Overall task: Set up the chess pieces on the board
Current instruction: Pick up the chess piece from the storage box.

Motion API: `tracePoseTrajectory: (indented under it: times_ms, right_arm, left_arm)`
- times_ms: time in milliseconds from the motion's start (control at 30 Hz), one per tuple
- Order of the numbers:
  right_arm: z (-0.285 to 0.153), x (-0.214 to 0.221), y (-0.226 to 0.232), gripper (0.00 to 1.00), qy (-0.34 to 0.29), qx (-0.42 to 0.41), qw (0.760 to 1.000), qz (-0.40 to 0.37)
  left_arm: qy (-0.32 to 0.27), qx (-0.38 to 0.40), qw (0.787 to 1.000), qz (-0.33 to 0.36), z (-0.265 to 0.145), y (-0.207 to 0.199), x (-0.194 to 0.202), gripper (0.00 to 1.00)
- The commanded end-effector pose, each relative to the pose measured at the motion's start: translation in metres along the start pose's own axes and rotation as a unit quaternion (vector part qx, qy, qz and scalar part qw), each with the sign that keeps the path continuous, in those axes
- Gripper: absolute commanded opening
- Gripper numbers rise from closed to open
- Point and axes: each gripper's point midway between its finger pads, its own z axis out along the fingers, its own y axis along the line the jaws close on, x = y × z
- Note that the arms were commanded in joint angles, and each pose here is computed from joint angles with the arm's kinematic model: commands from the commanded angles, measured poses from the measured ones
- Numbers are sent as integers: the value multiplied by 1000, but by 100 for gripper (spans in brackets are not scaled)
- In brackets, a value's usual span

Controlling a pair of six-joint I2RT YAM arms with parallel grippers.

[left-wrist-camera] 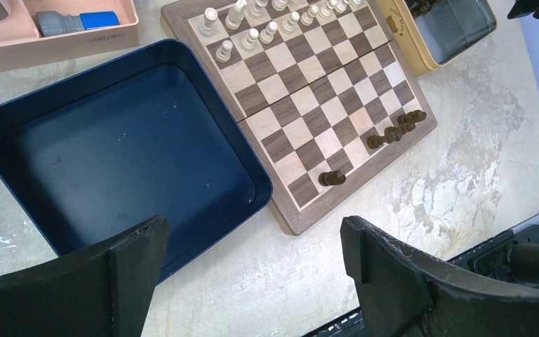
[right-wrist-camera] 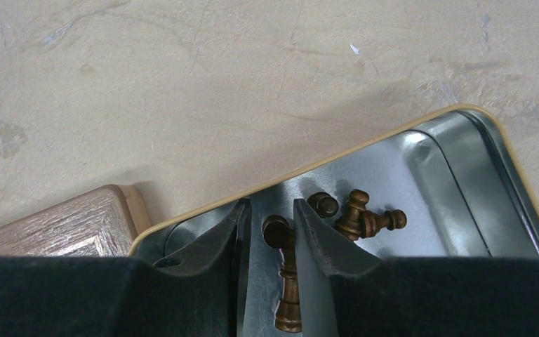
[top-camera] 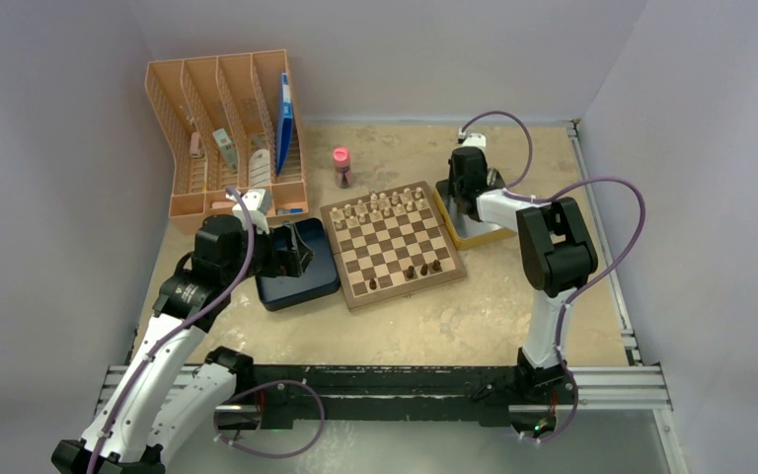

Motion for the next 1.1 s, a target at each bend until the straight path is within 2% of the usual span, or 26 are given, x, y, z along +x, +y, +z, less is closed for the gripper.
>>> tracePoseTrajectory:
  times_ms: [0, 767, 1067]
  right_arm:
    - [2, -19, -2, 31, -22, 9, 1000, 2]
    - [4, -13, -4, 29, -14, 15, 1000, -5]
    - [1, -25, -9, 22, -34, 31, 999, -6]
  left_arm:
    - [-20, 9, 1000, 2, 0, -4, -10, 93]
    - [-20, 9, 1000, 2, 0, -4, -10, 93]
    - [-20, 9, 1000, 2, 0, -4, -11, 93]
